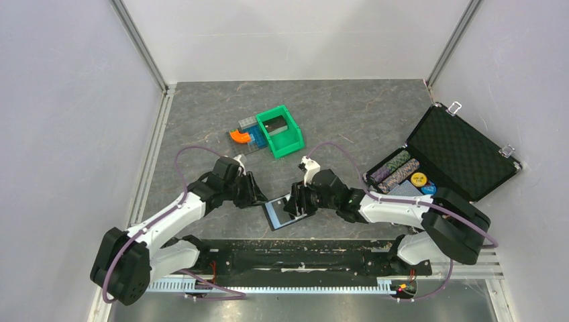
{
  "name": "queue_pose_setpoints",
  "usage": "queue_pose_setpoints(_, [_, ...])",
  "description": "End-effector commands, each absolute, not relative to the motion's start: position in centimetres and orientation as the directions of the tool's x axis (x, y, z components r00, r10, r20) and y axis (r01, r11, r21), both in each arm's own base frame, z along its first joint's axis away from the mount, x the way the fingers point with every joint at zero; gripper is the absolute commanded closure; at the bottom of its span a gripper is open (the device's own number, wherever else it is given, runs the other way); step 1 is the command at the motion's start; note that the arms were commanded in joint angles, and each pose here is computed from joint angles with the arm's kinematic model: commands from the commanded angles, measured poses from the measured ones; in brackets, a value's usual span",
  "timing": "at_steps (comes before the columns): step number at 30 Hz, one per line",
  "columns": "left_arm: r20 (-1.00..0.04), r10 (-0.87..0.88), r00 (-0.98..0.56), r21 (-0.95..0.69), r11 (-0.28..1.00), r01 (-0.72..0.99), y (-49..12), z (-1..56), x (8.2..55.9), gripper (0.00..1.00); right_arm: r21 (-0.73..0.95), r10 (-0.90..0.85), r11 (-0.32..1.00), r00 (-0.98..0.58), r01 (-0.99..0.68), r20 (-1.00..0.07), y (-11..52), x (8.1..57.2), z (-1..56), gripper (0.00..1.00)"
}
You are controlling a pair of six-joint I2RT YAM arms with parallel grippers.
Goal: Take the credit cards out of the card holder
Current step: Remove the credit card from the card holder.
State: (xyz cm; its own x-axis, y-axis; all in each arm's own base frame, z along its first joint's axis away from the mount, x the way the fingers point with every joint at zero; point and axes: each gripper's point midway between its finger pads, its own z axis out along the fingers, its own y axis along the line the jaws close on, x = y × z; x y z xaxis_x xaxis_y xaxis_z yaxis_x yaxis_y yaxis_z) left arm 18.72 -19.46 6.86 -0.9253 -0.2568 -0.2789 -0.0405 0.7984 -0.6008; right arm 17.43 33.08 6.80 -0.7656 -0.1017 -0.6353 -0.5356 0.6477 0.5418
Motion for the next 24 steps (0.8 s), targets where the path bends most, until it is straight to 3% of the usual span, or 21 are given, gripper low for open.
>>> queue_pose_setpoints(1, [-0.319, -0.244, -0.916, -0.64, 0.768, 0.018, -20.3, 9.4, 19.2, 0.59, 0.485, -0.087, 0.684, -0.721, -0.545, -0.687, 32.4, 18.6, 8.0, 0.46])
queue_pose_setpoints(5, [-0.298, -0.236, -0.925, -0.66, 0.751, 0.021, -20.7, 9.0, 18.8, 0.59, 0.379, -0.095, 0.78, -0.693, -0.497, -0.715, 30.0, 20.1, 7.7, 0.54])
queue_pose_setpoints(10, [-0.267, -0.232, -0.935, -0.677, 0.736, 0.011, -21.2, 7.7, 18.5, 0.63, 0.401, -0.061, 0.748, -0.657, -0.528, -0.752, 30.6, 20.2, 11.0, 0.63])
queue_pose_setpoints(16, [-0.231, -0.231, -0.945, -0.694, 0.72, -0.006, -21.7, 6.0, 18.3, 0.68, 0.447, -0.078, 0.668, -0.653, -0.595, -0.753, 32.4, 19.4, 12.1, 0.63])
queue_pose_setpoints(24, [-0.183, -0.219, -0.959, -0.665, 0.746, -0.043, -21.3, 3.0, 17.7, 0.71, 0.5, -0.139, 0.598, -0.695, -0.627, -0.705, 34.0, 18.6, 9.0, 0.65])
